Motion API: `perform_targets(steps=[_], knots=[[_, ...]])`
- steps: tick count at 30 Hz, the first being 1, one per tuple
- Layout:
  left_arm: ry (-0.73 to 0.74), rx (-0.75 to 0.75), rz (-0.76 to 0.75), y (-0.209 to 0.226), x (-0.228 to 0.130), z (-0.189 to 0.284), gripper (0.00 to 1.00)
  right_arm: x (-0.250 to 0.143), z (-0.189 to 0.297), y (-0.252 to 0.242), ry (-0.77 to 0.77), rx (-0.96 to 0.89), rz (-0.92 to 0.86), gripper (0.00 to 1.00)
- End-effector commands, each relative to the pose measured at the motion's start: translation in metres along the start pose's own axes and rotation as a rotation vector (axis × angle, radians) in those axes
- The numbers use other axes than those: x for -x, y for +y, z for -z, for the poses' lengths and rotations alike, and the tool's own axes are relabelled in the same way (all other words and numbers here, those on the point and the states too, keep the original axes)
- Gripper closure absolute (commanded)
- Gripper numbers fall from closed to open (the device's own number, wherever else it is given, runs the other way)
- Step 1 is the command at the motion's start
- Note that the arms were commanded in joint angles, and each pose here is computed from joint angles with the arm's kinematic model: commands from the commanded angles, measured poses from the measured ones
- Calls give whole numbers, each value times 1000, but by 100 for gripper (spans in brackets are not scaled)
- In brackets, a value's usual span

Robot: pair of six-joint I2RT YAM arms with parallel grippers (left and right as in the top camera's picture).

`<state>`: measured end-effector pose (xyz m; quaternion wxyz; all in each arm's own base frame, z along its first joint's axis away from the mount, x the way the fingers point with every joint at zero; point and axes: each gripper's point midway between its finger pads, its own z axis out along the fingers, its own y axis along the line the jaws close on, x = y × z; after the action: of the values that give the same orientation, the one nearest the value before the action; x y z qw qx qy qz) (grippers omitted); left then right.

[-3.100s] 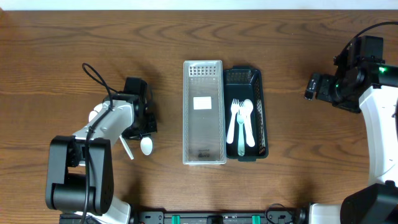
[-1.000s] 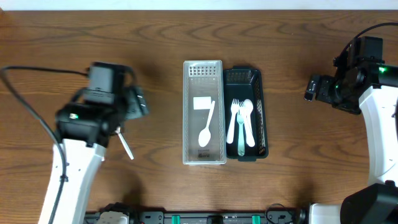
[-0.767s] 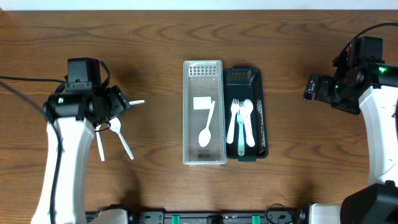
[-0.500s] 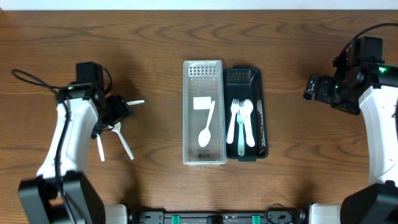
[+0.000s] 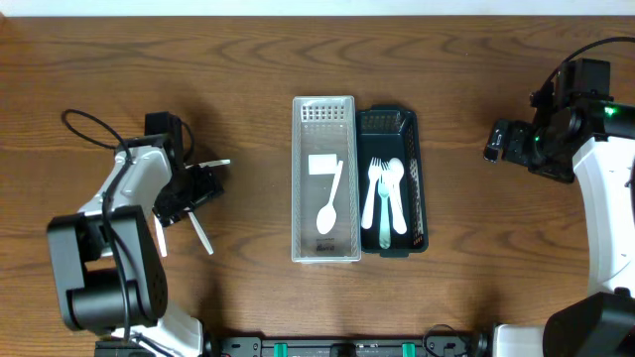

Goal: Pack container
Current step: 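Move left gripper back to the spoons and grasp another white spoon, then lower the spoon into the white basket and open the left gripper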

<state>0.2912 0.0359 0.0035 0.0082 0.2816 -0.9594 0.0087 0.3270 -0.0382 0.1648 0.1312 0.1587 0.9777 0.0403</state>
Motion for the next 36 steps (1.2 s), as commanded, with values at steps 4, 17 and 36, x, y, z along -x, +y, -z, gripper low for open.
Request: perform_targets(steps=[4,17,36], knots=[[49,-40,-63,-7,-5,-14,13,-3,-3,1,18,6,16,1],[86,-26,-75,-4,-11,-21,32,-4,-3,1,21,5,16,1],[95,-22,-74,-3,-13,-20,81,-4,-3,1,21,5,16,1]])
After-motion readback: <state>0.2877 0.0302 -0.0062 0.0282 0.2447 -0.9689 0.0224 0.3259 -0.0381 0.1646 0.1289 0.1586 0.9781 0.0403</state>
